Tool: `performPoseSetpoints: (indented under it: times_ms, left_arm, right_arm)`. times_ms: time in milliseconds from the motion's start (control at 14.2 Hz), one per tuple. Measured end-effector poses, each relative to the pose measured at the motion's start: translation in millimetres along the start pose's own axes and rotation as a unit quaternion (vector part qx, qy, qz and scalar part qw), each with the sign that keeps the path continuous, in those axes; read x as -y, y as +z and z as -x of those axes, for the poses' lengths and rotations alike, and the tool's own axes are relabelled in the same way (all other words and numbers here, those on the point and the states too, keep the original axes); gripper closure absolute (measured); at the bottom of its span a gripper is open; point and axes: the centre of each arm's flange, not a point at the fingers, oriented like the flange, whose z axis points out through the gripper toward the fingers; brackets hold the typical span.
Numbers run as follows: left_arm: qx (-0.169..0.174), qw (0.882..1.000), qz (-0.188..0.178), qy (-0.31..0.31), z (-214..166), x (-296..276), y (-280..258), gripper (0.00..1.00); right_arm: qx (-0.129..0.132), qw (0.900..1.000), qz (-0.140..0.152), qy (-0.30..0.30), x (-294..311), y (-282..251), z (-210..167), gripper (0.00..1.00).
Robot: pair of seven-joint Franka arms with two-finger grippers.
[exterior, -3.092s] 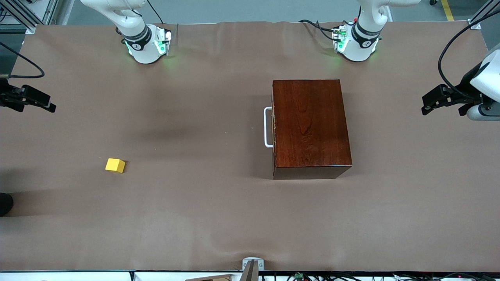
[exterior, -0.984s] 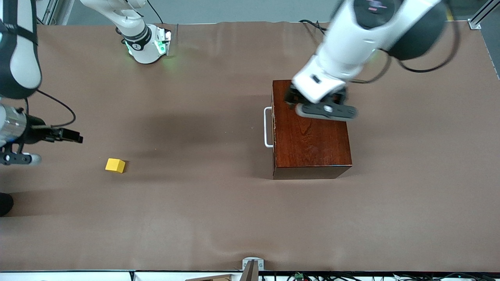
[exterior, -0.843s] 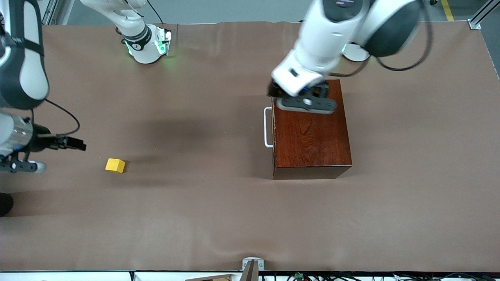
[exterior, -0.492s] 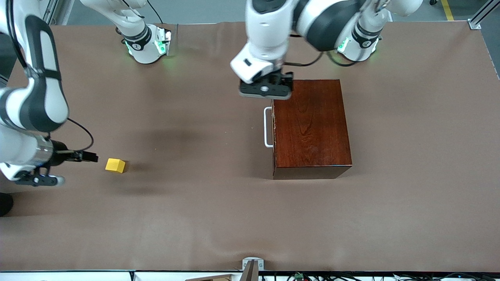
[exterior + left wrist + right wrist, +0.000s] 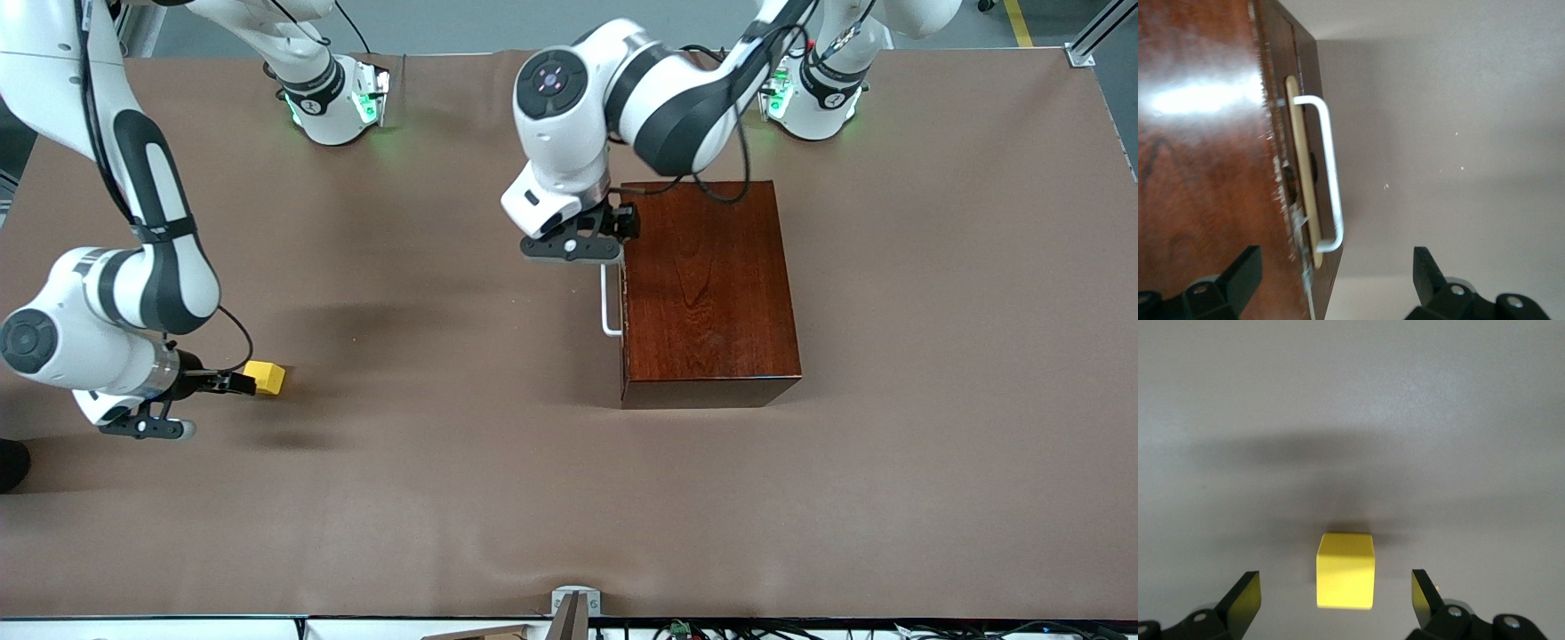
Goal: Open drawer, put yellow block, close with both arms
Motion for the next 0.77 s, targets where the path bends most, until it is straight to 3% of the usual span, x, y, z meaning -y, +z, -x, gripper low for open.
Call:
performPoseSetpoints:
  times_ms: [281,773]
  left_arm:
    - [-0.002,1.0,-0.011,-0.005,-3,-22,30,0.0]
    - [-0.004,0.999,-0.046,0.004,-7,-28,64,0.0]
  right_arm:
    - [-0.02,1.0,0.003,0.002,-2,33,17,0.0]
    - [0.0,1.0,0.003,0.004,-2,56,29,0.0]
